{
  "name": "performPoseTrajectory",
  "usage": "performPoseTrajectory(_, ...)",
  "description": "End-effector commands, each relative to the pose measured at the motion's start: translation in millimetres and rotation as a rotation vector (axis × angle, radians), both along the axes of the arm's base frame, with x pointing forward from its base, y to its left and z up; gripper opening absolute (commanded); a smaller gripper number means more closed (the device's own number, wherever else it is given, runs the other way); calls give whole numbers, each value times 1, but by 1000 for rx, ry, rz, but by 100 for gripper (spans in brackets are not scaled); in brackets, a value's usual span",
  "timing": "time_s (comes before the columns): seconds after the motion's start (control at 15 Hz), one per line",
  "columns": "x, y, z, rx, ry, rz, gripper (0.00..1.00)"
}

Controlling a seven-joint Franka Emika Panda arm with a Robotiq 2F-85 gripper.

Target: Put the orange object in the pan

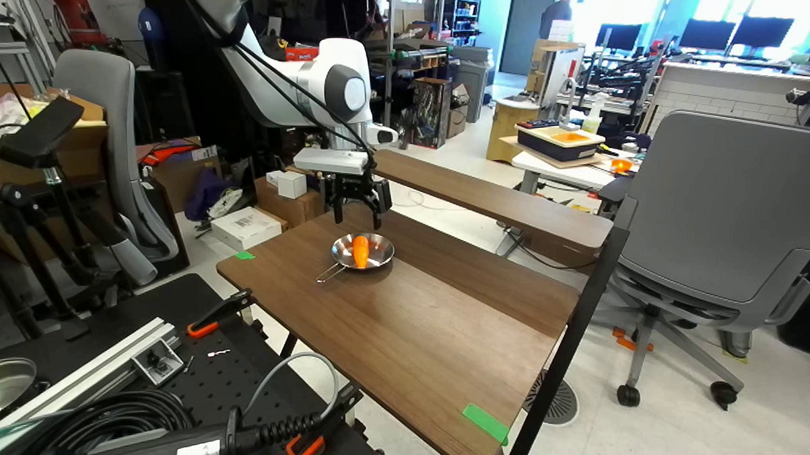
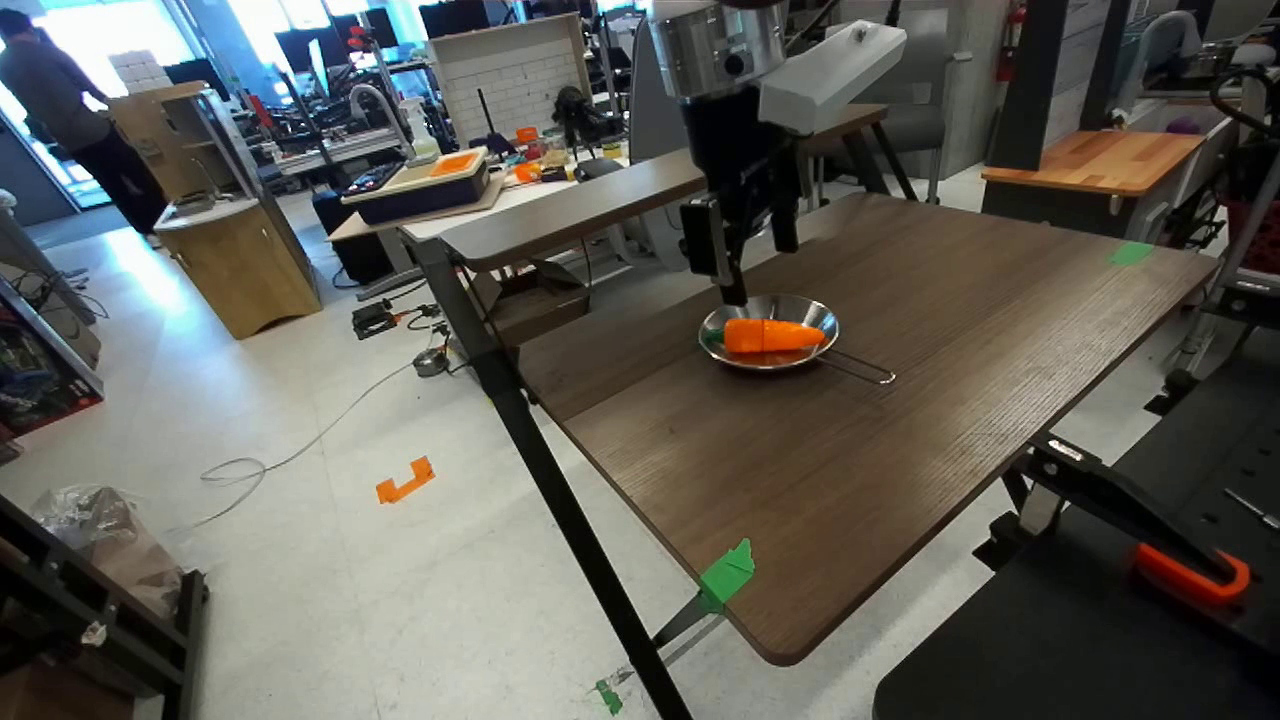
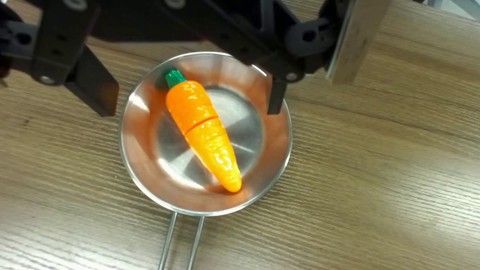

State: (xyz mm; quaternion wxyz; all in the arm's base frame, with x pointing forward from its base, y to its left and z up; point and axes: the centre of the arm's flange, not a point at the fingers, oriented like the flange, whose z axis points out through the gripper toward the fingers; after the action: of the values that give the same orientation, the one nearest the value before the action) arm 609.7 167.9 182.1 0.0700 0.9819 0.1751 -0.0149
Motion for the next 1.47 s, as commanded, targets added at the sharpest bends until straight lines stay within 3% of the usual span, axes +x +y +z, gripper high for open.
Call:
performPoseTrajectory(0.0, -2, -1, 6, 7, -7, 8, 100)
performPoseTrajectory(1.4, 0, 0, 0, 0, 0, 1, 100)
